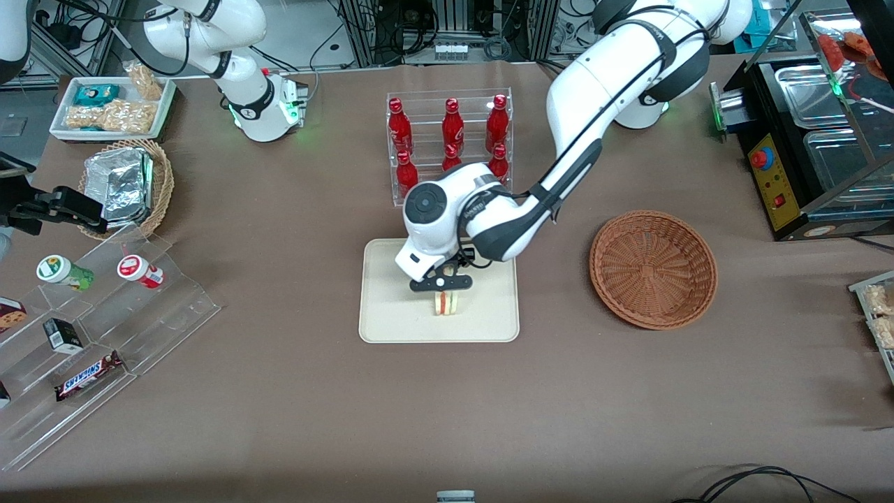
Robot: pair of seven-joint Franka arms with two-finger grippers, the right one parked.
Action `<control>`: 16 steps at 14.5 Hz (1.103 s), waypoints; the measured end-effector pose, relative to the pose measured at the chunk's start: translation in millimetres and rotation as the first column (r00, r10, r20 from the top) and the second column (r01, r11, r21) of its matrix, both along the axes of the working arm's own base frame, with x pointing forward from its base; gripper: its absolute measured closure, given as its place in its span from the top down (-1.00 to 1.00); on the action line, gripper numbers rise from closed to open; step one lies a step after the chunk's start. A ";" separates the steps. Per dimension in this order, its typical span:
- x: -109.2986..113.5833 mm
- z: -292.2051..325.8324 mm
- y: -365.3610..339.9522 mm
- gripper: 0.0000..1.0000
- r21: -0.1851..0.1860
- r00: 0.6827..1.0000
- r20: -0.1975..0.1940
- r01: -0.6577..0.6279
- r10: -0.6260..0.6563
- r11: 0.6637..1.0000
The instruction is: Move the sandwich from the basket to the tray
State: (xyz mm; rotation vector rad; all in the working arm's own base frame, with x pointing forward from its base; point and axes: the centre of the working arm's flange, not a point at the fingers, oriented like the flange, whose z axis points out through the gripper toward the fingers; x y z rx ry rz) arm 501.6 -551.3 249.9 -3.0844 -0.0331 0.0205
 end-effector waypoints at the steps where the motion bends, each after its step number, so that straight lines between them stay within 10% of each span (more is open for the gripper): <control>1: -0.8 2.9 -2.7 0.37 0.004 1.000 0.013 0.004 -0.004 1.000; 4: 16.4 45.0 8.0 0.96 0.026 0.999 0.046 -0.028 0.027 0.999; 7: 51.5 154.8 75.4 1.00 0.058 0.990 0.056 -0.131 0.127 0.990; 16: 76.3 320.5 423.3 1.00 0.094 0.968 -0.195 -0.142 0.158 0.985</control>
